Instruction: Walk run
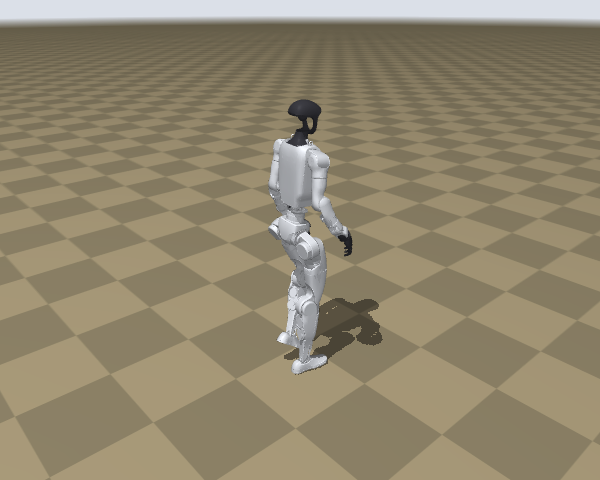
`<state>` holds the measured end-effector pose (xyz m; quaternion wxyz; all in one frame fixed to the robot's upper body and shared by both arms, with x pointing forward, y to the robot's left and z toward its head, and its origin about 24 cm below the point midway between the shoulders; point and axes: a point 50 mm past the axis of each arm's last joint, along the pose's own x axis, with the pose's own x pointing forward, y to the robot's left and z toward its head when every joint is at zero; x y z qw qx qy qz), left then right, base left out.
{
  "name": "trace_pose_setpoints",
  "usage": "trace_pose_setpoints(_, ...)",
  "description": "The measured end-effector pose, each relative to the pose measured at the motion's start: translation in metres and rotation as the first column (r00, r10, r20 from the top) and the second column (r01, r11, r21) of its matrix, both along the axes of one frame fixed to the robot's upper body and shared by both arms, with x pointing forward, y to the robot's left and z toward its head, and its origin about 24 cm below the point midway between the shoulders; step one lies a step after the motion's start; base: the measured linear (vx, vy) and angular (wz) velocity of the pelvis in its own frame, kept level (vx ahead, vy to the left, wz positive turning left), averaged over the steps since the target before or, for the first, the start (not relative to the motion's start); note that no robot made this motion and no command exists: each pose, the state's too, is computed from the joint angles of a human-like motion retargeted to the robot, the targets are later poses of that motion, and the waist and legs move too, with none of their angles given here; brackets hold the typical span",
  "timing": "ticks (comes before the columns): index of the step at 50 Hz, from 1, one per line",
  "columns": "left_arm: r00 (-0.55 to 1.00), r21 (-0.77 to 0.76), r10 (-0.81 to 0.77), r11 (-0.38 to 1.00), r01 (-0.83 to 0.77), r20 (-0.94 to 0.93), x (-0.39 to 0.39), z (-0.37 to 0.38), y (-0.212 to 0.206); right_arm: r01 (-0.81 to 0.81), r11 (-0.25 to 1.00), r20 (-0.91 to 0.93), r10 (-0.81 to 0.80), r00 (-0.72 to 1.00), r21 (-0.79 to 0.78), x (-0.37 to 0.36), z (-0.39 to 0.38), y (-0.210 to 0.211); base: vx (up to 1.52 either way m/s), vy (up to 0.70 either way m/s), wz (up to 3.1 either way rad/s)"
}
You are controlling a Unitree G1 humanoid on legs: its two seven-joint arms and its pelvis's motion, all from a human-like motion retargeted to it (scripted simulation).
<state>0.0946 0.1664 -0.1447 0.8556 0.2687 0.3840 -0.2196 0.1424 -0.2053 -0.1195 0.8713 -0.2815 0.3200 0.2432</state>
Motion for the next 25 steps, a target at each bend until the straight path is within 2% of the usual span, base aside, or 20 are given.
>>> trace_pose_setpoints(10, 0.967, 0.107, -0.159, 0.984, 0.140, 0.200, 0.045, 0.023, -0.008, -0.075, 0.997, 0.030, 0.075, 0.997, -0.016, 0.032, 0.012, -0.002, 0.87, -0.28, 0.35)
trace_pose_setpoints(16, 0.951, 0.057, -0.149, 0.989, 0.139, 0.272, 0.055, 0.033, -0.016, -0.129, 0.992, 0.017, 0.129, 0.992, 0.011, 0.027, 0.007, 0.011, 1.22, -0.15, -0.14)
trace_pose_setpoints(21, 0.941, 0.055, -0.153, 0.988, 0.143, 0.300, 0.066, 0.039, -0.018, -0.156, 0.986, -0.011, 0.156, 0.988, 0.057, -0.001, -0.002, 0.023, 1.44, -0.24, 1.24)
trace_pose_setpoints(25, 0.940, 0.078, -0.166, 0.986, 0.150, 0.297, 0.076, 0.044, -0.008, -0.092, 0.994, 0.071, 0.088, 0.994, 0.052, -0.005, 0.003, 0.030, 1.51, -0.50, 1.98)
